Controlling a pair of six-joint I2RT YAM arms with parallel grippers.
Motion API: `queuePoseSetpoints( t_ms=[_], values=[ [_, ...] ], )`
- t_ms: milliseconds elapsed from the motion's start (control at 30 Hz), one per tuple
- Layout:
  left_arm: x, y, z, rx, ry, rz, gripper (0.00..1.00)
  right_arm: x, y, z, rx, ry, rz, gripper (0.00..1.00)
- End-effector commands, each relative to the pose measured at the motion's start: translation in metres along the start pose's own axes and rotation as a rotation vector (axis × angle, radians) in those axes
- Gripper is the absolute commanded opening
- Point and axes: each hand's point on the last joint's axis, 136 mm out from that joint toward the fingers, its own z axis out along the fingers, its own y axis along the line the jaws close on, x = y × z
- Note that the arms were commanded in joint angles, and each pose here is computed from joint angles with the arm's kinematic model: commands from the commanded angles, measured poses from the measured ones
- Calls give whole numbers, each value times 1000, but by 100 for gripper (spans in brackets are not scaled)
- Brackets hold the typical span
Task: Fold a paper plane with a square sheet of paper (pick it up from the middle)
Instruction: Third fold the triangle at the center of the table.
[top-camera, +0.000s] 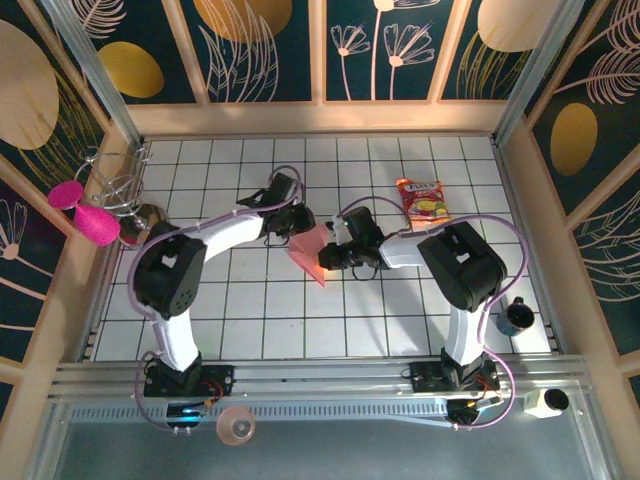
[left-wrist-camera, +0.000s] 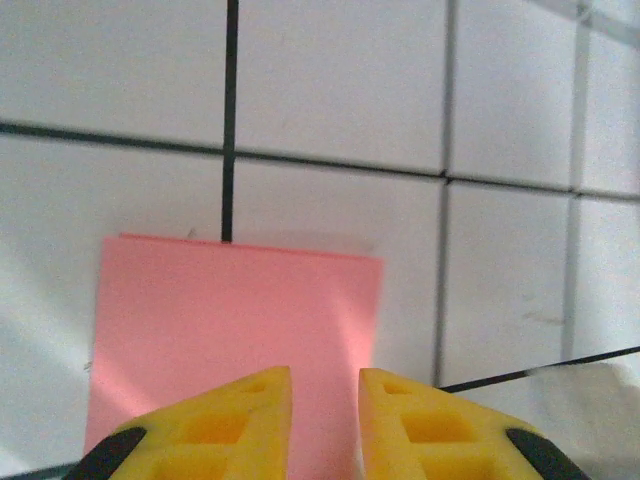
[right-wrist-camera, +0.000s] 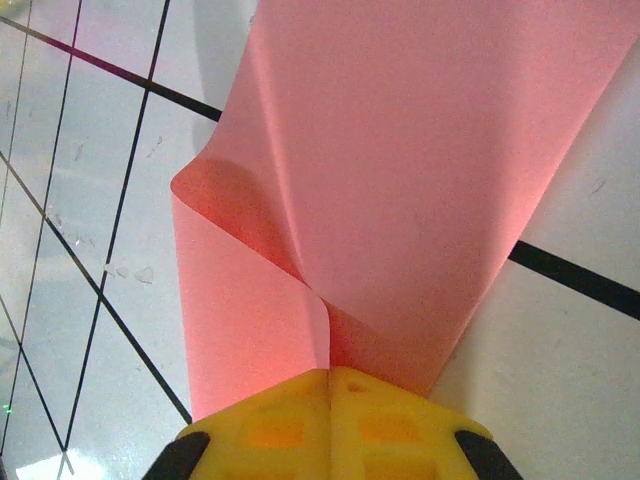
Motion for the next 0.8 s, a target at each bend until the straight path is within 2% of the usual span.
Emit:
queuePoseSetpoints(
  t_ms=[0,133,200,467,767],
  values=[
    [1,11,-21,-19,-52,-74,25,11,-7,8,26,44,3,0],
    [22,-2,-33,131,-15,-164,21,12,-8,8,27,47,6,0],
    [38,-3,-33,164,18,-197,20,12,-8,8,27,48,7,0],
    [87,8,-24,163,123,-257,14,15,-10,9,35,55,8,0],
    [92,7,-9,140,152,-250,14,15,-9,10,40,59,0,0]
  ],
)
